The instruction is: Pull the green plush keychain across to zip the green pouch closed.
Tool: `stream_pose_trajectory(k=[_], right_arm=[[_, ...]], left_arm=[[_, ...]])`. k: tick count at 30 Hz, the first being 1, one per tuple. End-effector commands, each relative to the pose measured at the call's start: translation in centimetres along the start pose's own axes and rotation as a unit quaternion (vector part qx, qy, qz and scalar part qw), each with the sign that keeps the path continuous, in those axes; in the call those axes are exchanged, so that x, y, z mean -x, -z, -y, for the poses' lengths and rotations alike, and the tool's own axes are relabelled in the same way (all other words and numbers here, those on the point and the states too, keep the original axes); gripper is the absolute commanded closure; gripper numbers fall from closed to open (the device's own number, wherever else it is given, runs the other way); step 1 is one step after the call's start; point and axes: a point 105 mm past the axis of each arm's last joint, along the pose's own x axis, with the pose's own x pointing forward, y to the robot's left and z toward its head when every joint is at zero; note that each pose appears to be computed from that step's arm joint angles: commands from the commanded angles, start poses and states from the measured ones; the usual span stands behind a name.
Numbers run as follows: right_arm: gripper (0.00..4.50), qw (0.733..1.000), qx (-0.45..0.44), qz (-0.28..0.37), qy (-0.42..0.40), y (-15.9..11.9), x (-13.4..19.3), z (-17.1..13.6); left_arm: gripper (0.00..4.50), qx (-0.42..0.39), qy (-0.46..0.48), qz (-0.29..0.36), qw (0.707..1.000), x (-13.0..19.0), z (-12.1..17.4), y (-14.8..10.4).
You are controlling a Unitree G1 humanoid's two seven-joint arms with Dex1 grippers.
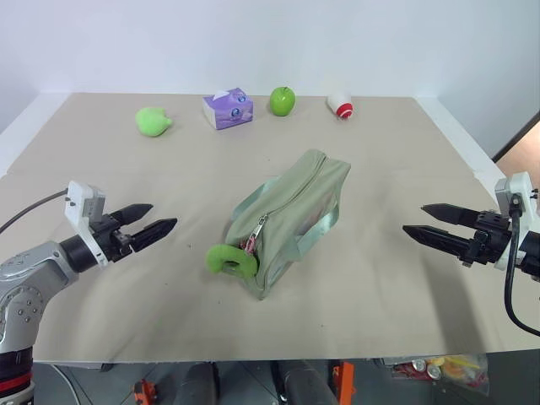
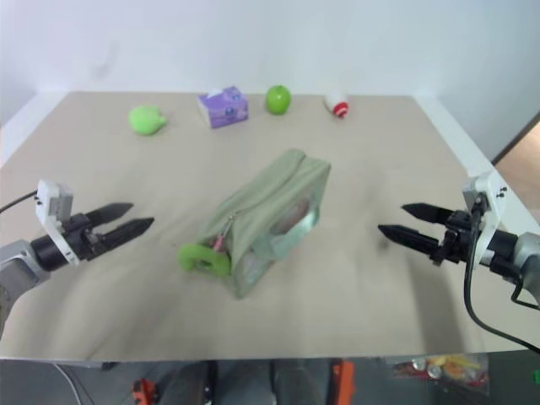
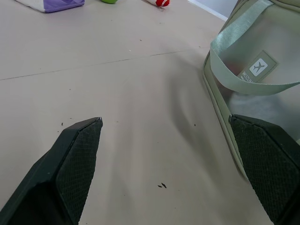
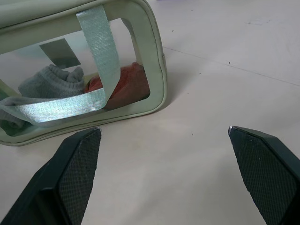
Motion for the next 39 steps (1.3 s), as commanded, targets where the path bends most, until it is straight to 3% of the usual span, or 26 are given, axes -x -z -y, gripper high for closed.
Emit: stream_pose_trajectory(k=[1,9,14,15,19,25,39], right_arm=[[0.00,0.998,0.053,0.017,-0.001,-2.5,0.3,-0.1],[0.00,0.975,0.202,-0.005,-0.095,-8.2,-1.7,-2.6],[0.00,0.928,0.307,-0.019,-0.209,-11.2,-3.6,-6.6],[0.00,0.923,0.316,-0.023,-0.219,-11.4,-3.8,-6.9],[0.00,0.860,0.398,-0.049,-0.315,-12.1,-5.8,-10.1],[0.00,0.801,0.443,-0.080,-0.395,-11.7,-7.6,-12.4],[0.00,0.757,0.510,-0.128,-0.388,-9.5,-12.9,-10.1]], left_arm=[[0.03,-0.028,0.025,0.006,0.999,0.0,0.4,-1.8],[0.03,-0.084,0.117,0.020,0.989,-1.7,2.4,-6.4],[0.03,-0.113,0.213,0.006,0.971,-1.9,5.4,-7.5],[0.03,-0.116,0.221,0.003,0.968,-1.9,5.7,-7.5],[0.03,-0.158,0.254,0.013,0.954,-2.5,7.0,-8.5],[0.03,-0.169,0.292,0.031,0.941,-3.0,8.6,-9.2],[0.03,-0.157,0.301,0.063,0.939,-2.9,9.6,-9.8]])
